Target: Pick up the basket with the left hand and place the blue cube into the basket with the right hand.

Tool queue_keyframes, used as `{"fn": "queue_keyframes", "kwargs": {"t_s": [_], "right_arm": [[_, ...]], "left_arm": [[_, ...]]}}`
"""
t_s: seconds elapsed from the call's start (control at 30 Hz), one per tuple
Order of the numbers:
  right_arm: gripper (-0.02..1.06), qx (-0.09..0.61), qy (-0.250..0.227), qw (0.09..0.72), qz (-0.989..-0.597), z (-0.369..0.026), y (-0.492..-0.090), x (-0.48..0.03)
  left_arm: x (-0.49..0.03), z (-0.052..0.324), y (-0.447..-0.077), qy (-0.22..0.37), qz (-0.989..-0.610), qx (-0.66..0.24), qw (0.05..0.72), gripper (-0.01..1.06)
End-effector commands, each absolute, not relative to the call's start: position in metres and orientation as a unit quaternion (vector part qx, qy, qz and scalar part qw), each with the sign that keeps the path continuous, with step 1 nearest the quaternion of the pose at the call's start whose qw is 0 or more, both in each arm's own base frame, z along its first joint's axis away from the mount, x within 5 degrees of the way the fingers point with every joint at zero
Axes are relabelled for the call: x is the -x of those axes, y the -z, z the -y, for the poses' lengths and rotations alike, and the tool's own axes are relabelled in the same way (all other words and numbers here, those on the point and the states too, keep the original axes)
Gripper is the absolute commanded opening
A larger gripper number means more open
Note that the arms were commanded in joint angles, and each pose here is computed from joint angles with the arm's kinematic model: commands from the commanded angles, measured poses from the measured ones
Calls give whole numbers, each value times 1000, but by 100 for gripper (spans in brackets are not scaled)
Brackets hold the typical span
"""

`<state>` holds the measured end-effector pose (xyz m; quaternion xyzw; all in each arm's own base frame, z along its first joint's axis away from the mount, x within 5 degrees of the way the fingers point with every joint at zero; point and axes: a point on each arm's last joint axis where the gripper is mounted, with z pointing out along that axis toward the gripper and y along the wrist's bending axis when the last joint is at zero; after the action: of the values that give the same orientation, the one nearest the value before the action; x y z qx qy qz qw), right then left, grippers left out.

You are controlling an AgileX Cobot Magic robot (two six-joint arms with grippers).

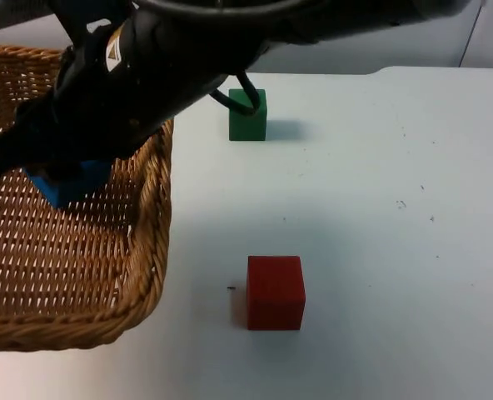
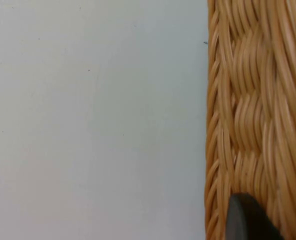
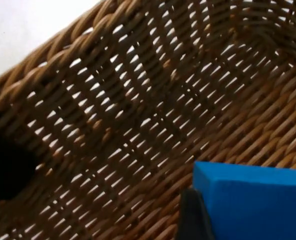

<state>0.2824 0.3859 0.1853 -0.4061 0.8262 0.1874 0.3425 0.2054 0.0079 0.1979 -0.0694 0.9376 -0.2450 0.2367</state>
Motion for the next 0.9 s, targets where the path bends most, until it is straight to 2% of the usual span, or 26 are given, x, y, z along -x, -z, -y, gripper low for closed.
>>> {"fn": "queue_keyframes", "kwargs": {"t_s": [0.0,0.23,0.33,0.4,0.5,0.53,0.63,0.67,0.73,0.87], "right_arm": [[0,409,-189,347,-823,-390,-180,-283],[0,411,-184,339,-826,-391,-171,-283],[5,411,-186,342,-824,-391,-171,-284],[18,409,-189,349,-822,-392,-174,-284],[48,406,-195,361,-816,-391,-184,-284],[48,406,-195,361,-816,-391,-184,-284],[79,405,-199,369,-813,-389,-199,-282],[79,405,-199,369,-813,-389,-199,-282],[92,418,-191,375,-805,-384,-215,-279],[93,429,-181,384,-797,-379,-232,-276]], "left_arm": [[-206,-6,-199,261,-933,80,235,0],[-206,-6,-199,261,-933,80,235,0],[-206,-6,-199,261,-933,80,235,0],[-206,-6,-199,261,-933,80,235,0],[-206,-6,-199,261,-933,80,235,0],[-206,-6,-199,261,-933,80,235,0],[-206,-7,-199,260,-933,80,236,0],[-206,-7,-199,260,-933,80,236,0],[-206,-7,-199,260,-933,80,236,0],[-206,-7,-199,260,-933,80,236,0]]}}
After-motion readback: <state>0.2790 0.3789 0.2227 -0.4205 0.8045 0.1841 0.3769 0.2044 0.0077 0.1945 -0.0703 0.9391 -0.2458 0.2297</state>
